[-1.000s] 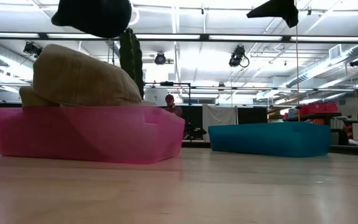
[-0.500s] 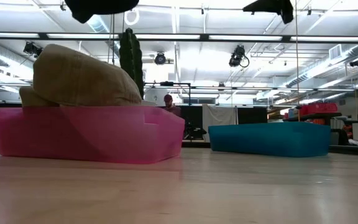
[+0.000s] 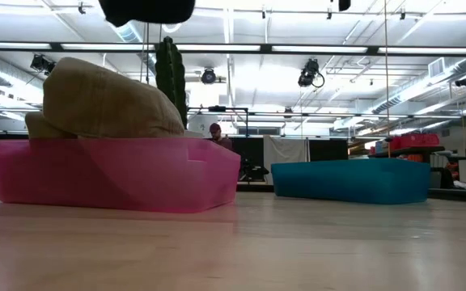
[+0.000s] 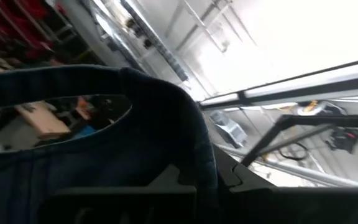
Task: Pick & Place hat
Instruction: Put the blue cap into the blue bin
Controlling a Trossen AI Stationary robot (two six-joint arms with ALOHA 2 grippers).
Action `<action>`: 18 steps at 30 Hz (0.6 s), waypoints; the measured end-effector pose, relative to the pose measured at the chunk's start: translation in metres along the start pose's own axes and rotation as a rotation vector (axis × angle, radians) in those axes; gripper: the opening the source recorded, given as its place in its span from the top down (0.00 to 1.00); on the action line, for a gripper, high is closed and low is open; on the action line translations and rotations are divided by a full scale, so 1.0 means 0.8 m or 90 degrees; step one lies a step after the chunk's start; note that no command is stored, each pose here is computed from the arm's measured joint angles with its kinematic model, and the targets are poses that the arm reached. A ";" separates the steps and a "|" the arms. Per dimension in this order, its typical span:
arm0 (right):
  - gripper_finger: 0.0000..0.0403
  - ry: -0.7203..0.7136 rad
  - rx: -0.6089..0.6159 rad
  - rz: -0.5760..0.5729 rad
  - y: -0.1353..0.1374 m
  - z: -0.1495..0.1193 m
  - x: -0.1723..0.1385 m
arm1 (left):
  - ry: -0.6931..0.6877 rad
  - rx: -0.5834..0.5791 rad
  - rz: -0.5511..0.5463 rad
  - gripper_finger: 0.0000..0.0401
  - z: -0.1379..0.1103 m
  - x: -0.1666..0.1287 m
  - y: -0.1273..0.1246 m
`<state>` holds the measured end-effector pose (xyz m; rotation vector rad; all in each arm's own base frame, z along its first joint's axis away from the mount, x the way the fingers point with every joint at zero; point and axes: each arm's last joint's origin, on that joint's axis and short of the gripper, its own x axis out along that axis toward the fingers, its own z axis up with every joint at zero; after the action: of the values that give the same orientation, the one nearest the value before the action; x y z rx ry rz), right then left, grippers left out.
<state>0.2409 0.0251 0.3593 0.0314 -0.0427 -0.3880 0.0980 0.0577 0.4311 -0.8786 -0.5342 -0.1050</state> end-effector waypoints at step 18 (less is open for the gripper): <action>0.44 -0.100 -0.004 0.099 0.024 -0.013 0.042 | 0.058 -0.065 -0.058 0.99 -0.056 0.084 0.043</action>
<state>0.2796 0.0302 0.3511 -0.0081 -0.1977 -0.2342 0.1841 0.0546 0.4162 -0.9450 -0.4866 -0.2558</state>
